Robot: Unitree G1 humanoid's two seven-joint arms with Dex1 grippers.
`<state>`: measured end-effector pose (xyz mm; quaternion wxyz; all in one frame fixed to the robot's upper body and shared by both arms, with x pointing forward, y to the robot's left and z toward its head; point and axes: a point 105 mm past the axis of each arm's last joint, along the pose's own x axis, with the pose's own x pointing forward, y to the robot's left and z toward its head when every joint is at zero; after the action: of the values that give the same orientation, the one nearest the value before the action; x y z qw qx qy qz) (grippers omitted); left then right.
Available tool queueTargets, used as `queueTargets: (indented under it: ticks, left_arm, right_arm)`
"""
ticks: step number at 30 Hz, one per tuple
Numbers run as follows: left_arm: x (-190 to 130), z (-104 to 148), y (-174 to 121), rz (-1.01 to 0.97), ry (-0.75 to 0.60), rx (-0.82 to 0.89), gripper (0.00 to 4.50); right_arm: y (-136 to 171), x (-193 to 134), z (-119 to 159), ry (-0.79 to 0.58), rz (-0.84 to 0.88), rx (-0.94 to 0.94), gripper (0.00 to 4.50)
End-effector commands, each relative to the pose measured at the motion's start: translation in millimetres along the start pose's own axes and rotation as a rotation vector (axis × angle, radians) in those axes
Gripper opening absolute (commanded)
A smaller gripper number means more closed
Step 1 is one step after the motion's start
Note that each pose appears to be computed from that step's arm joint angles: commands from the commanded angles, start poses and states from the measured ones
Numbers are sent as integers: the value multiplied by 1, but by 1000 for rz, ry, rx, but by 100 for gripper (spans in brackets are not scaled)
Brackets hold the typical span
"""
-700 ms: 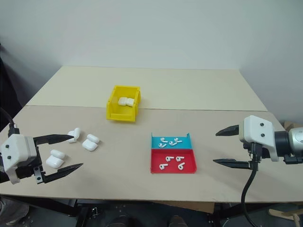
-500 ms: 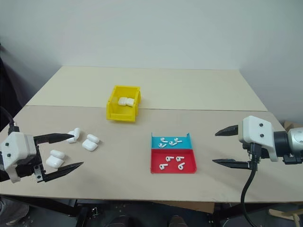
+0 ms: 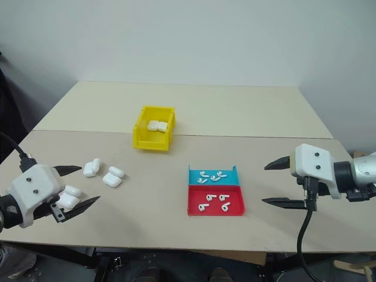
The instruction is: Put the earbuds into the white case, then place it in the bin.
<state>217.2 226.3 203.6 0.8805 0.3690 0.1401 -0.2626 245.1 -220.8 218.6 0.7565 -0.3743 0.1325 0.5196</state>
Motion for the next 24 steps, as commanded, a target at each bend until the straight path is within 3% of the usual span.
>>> queueTargets:
  ticks: [1, 5, 10, 20, 24]
  left_arm:
    - [-7, -10, 8, 52, 197, -110, 450]
    - [-17, -30, 11, 34, 460, -219, 450]
    - [-27, -59, 35, 74, 646, -354, 450]
    - [-16, -89, 47, -20, 687, -504, 450]
    - [-2, -105, 53, -24, 698, -476, 450]
  right_arm:
    - [1, -6, 6, 16, 0, -19, 447]
    - [6, -1, 2, 28, 15, 4, 447]
    - [10, 8, -1, 27, 33, 32, 447]
    - [14, 13, -6, 40, 27, 79, 447]
    - [13, 13, -8, 50, 20, 88, 447]
